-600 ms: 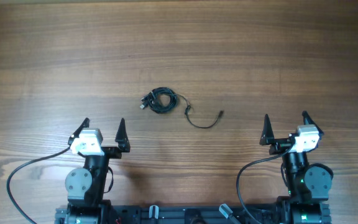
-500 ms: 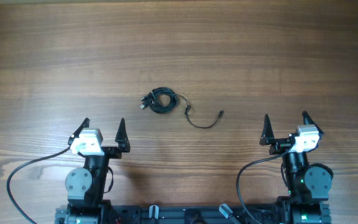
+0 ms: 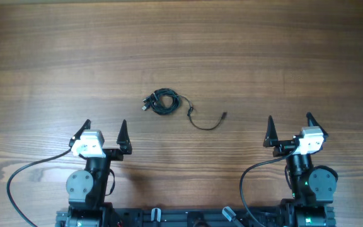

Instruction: Untangle cables

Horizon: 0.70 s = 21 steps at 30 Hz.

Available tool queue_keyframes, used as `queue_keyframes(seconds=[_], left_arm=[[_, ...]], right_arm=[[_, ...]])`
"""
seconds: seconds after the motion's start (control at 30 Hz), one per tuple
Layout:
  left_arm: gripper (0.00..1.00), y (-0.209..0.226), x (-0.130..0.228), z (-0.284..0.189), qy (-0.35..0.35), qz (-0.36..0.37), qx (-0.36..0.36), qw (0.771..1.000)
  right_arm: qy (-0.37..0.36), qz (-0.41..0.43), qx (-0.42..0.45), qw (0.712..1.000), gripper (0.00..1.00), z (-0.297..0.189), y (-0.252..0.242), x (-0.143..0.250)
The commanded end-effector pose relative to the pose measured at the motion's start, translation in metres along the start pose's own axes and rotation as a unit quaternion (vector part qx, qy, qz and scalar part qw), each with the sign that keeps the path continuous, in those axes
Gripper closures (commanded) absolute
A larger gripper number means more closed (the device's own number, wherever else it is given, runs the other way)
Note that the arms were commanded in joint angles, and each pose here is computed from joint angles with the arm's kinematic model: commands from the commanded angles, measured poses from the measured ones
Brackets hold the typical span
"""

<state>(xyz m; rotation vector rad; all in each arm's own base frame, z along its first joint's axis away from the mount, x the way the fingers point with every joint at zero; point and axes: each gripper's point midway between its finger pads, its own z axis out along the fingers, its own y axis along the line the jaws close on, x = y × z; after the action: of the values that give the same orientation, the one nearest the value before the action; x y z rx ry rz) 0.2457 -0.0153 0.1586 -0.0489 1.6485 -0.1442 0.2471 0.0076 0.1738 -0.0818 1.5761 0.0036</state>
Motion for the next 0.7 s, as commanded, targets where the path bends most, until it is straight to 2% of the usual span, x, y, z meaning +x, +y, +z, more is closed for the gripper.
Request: queue_keyframes(seconds=[0.0, 0.4, 0.47, 0.6, 0.67], left_arm=[[0.0, 0.0, 0.002, 0.0, 0.0, 0.009, 0.002, 1.0], [0.0, 0.001, 0.002, 0.0, -0.001, 0.009, -0.001, 1.0], [0.0, 0.0, -0.016, 0.0, -0.036, 0.013, 0.0, 0.999], [0.0, 0.002, -0.021, -0.001, -0.048, 0.013, -0.006, 0.999], [0.0, -0.004, -0.049, -0.005, -0.105, 0.013, 0.007, 0.994]], right_arm=[[-0.005, -0.001, 0.011, 1.0, 0.0, -0.001, -0.004, -0.002], [-0.005, -0.001, 0.011, 1.0, 0.0, -0.001, -0.004, -0.002], [-0.005, -0.001, 0.011, 1.0, 0.0, -0.001, -0.004, -0.002], [-0.005, -0.001, 0.011, 1.0, 0.0, -0.001, -0.004, -0.002], [-0.005, -0.001, 0.011, 1.0, 0.0, -0.001, -0.004, -0.002]])
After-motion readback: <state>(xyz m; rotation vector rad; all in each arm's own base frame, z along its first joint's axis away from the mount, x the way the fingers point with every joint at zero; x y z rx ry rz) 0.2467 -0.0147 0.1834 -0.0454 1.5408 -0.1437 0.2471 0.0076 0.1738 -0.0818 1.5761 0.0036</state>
